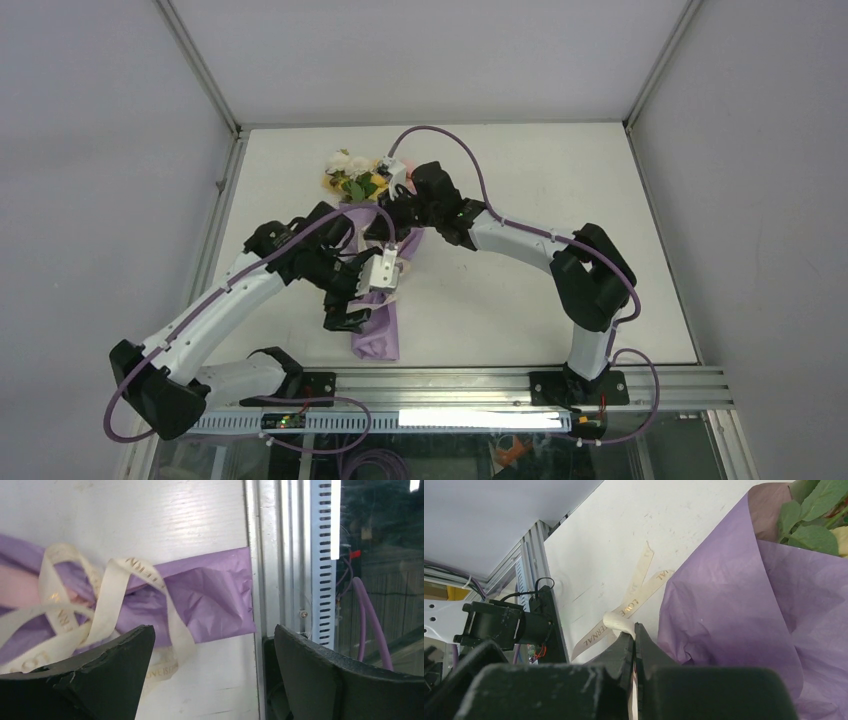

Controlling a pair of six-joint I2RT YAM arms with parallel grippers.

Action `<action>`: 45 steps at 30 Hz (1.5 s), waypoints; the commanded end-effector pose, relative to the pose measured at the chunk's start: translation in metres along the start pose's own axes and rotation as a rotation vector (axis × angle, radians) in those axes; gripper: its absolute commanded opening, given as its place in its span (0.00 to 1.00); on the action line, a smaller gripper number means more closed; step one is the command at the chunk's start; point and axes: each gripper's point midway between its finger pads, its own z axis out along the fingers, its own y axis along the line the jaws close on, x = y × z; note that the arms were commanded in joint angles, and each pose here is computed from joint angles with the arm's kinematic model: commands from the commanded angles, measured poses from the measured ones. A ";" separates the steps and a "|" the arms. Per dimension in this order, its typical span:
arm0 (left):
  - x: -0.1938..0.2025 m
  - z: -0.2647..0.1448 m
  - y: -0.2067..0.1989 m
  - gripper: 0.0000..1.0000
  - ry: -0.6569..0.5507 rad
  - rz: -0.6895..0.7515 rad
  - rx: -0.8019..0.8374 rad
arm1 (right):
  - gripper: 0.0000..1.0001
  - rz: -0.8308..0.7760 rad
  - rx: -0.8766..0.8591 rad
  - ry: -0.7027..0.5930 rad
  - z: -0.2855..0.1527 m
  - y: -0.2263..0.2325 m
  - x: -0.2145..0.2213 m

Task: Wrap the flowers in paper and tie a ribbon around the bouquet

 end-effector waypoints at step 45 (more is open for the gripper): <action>0.017 -0.060 0.121 0.00 -0.319 -0.434 -0.334 | 0.63 -0.257 0.012 0.034 -0.042 0.023 -0.011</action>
